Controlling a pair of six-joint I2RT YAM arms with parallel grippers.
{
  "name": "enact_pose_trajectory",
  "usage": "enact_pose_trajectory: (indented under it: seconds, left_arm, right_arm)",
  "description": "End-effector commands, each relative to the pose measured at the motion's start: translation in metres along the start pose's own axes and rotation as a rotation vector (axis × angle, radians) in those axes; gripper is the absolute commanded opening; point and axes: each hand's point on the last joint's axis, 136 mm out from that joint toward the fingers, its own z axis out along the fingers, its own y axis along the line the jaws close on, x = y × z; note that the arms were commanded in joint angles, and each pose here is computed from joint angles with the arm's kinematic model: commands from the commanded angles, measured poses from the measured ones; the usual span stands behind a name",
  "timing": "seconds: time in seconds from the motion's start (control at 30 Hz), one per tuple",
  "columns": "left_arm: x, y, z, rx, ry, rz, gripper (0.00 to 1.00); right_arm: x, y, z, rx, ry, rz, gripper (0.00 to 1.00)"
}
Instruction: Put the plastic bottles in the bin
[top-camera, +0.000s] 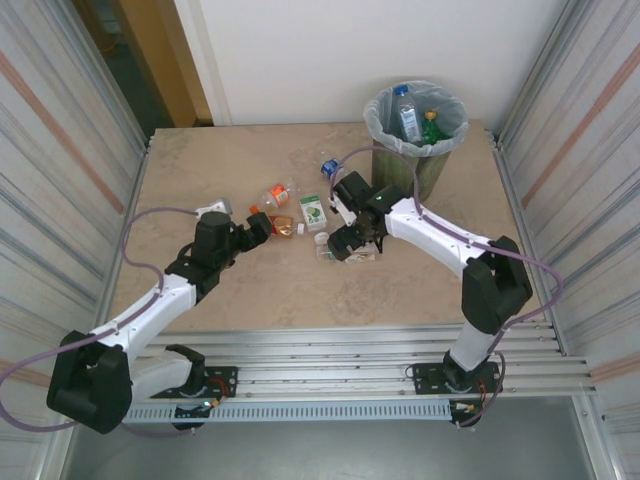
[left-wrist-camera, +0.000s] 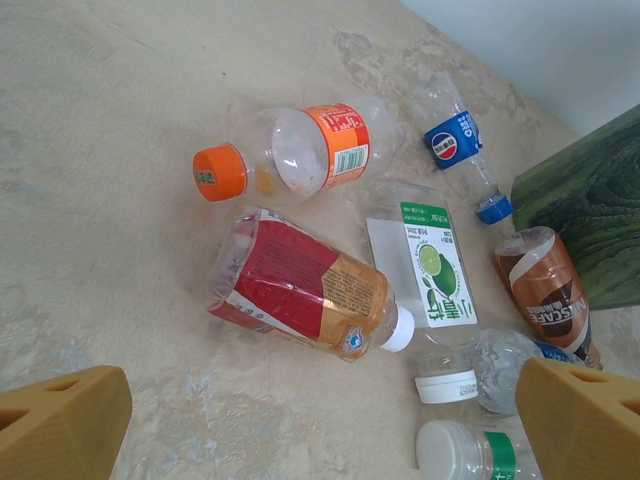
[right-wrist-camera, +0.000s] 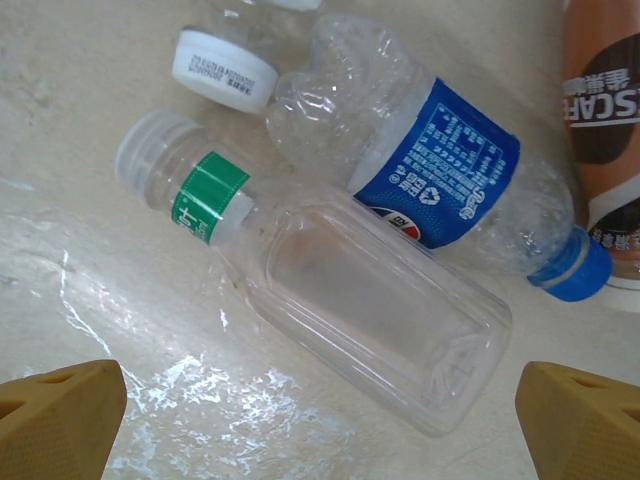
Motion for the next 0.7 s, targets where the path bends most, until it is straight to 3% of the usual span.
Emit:
enact_pose_trajectory:
  seconds: [0.0, 0.67]
  left_arm:
    - [0.003, 0.006, 0.002, -0.013, 0.006, -0.023, 0.99]
    - [0.007, 0.008, 0.009, -0.014, 0.027, -0.053, 0.99]
  right_arm:
    - [-0.009, -0.003, 0.0, 0.022, 0.008, -0.043, 0.99]
    - [-0.003, 0.001, 0.028, 0.015, 0.1, -0.095, 0.99]
